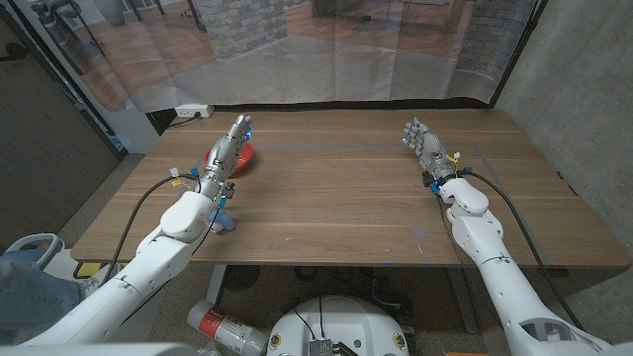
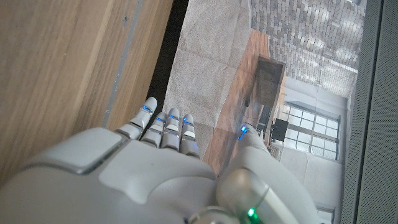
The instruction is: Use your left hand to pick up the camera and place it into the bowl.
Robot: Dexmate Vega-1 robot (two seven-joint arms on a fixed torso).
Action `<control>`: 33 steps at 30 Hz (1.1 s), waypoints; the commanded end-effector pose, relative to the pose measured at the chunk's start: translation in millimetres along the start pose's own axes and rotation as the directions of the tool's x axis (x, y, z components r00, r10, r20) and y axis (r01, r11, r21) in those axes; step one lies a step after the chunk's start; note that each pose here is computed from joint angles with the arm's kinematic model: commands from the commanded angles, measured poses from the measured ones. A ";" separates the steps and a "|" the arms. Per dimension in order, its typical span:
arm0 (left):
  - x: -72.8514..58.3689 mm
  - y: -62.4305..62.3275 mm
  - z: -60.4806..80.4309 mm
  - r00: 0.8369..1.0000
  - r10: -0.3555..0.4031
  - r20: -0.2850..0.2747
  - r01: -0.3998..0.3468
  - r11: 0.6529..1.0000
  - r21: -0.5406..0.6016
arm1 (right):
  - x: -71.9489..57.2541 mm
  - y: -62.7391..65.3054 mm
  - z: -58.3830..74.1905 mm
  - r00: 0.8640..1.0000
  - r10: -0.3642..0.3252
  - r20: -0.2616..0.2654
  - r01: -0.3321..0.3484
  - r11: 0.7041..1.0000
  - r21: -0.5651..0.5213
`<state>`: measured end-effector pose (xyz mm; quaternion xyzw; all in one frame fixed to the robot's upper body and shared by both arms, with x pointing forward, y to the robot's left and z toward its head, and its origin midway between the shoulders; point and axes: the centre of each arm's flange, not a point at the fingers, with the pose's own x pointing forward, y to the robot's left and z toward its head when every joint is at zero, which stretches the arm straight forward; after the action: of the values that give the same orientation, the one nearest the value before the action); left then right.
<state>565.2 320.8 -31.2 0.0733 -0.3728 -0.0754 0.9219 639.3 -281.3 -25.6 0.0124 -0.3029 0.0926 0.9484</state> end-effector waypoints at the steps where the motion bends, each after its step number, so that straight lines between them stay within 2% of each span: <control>1: -13.5 0.0 7.2 0.999 -0.002 0.036 0.001 1.000 0.026 | 0.2 1.5 -0.2 1.000 -0.002 0.000 0.002 1.000 0.001; 16: -27.1 0.4 15.1 0.998 0.001 0.071 -0.003 0.999 0.032 | -2.1 -2.1 -0.2 1.000 -0.007 0.001 0.007 1.000 0.000; 33: -46.3 8.3 16.8 0.994 0.007 0.108 -0.008 1.000 0.008 | -0.3 -1.6 2.6 1.000 -0.014 0.008 0.014 1.000 -0.003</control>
<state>529.8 331.9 -44.1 0.0786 -0.4117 -0.0709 0.9052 638.3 -282.5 -26.0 0.0135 -0.3036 0.0883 0.9486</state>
